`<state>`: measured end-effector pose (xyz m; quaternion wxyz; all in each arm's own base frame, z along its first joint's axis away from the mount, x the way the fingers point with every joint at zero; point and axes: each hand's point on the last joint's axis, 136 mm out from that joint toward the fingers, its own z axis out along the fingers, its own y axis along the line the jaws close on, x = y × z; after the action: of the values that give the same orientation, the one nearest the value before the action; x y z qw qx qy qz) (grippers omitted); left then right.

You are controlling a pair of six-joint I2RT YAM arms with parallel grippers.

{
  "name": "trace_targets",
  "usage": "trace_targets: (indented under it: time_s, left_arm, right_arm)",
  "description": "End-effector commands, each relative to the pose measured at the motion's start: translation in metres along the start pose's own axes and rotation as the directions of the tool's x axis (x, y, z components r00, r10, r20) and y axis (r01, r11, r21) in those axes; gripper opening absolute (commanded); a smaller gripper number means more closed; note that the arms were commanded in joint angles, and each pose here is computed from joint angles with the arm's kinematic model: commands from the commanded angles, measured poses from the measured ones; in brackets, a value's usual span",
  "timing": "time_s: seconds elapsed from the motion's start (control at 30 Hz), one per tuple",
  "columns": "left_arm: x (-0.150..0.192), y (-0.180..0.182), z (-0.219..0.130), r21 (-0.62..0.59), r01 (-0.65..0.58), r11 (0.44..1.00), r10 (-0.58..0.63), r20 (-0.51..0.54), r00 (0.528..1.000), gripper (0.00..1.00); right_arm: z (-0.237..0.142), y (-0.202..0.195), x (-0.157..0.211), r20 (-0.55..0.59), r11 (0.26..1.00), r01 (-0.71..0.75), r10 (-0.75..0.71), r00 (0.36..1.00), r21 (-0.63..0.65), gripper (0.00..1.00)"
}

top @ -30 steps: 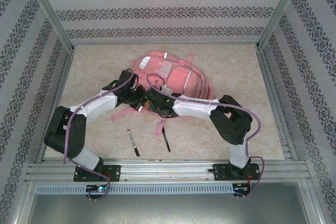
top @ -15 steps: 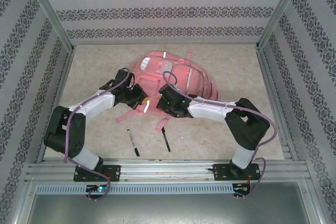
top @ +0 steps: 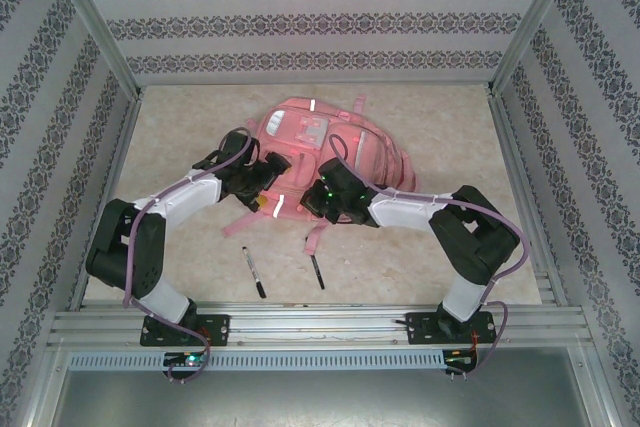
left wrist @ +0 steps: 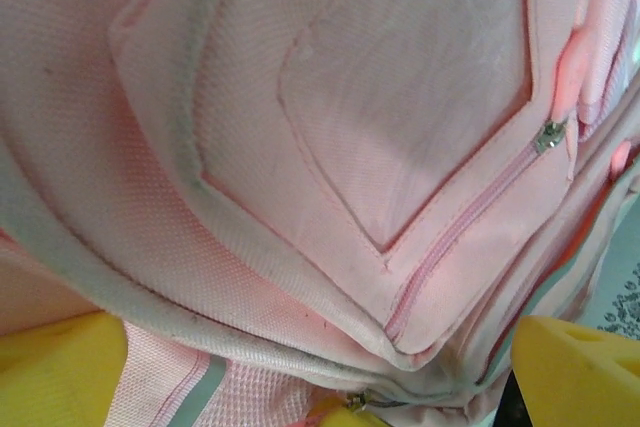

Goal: Pack the student bag

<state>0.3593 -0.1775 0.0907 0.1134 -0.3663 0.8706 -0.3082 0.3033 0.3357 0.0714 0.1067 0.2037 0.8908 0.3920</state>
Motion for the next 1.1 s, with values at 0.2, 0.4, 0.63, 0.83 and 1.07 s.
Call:
trace_targets:
  time_s: [0.2,0.4,0.63,0.83,1.07]
  left_arm:
    - [-0.031,0.024,0.016,-0.168,0.107,0.98,-0.076,0.182,0.98,0.61]
    - [-0.037,0.054,0.018,-0.265,0.127,0.956,-0.065,0.23,0.971,0.0]
    - [-0.048,0.072,0.004,-0.289,0.149,0.946,-0.068,0.274,0.959,0.0]
    - [-0.065,0.081,-0.006,-0.312,0.137,0.94,-0.045,0.287,0.957,0.0]
    - [-0.089,0.078,-0.005,-0.307,0.079,0.948,0.004,0.261,0.965,0.0]
  right_arm:
    - [-0.019,0.011,-0.002,0.01,0.99,-0.1,0.102,0.995,-0.099,0.01]
    - [-0.033,-0.021,-0.015,0.08,0.983,-0.174,0.178,0.981,-0.054,0.0]
    - [-0.066,-0.064,-0.041,0.179,0.974,-0.227,0.226,0.957,-0.02,0.0]
    - [-0.096,-0.098,-0.059,0.25,0.964,-0.264,0.257,0.934,-0.005,0.0]
    - [-0.131,-0.137,-0.076,0.297,0.939,-0.343,0.328,0.897,-0.003,0.0]
